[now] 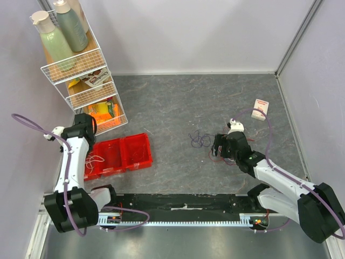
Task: Untangle the cables
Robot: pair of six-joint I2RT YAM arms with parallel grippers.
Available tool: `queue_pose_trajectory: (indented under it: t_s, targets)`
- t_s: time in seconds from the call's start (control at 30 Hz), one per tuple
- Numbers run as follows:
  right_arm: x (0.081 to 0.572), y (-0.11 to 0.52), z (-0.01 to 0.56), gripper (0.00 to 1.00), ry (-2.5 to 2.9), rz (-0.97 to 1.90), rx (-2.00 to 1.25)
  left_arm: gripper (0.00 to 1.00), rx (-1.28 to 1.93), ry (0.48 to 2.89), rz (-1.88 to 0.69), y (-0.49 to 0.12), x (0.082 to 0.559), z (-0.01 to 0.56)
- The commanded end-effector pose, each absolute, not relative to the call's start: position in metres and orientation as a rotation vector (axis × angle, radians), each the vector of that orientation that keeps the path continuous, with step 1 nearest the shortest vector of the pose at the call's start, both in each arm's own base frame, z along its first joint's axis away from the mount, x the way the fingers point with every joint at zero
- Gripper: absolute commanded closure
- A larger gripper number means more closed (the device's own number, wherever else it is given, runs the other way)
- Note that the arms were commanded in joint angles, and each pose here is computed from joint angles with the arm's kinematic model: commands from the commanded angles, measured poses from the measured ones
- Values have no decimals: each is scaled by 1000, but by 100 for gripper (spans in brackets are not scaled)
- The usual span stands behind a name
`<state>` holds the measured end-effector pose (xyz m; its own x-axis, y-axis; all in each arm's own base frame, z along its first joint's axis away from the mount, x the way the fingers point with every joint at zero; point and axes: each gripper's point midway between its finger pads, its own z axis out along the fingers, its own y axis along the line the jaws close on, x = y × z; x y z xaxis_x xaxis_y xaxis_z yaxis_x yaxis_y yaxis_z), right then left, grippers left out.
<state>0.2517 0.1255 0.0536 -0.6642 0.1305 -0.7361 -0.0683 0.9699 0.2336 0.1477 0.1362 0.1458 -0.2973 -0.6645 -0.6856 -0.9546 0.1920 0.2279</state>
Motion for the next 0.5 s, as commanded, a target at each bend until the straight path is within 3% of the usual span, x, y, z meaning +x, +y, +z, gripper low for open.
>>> queue_pose_trajectory:
  t_s: [0.0, 0.17, 0.4, 0.47]
  targets:
    - [255, 125, 59, 11, 2241, 311, 37, 98, -1557, 2100, 593, 111, 179, 112]
    - [255, 125, 59, 11, 2238, 313, 37, 98, -1563, 2099, 519, 105, 185, 103]
    - [255, 124, 59, 11, 2240, 306, 40, 98, -1785, 1984, 709, 116, 146, 94]
    - [255, 124, 59, 11, 2240, 306, 40, 86, -1817, 1947, 712, 117, 142, 97]
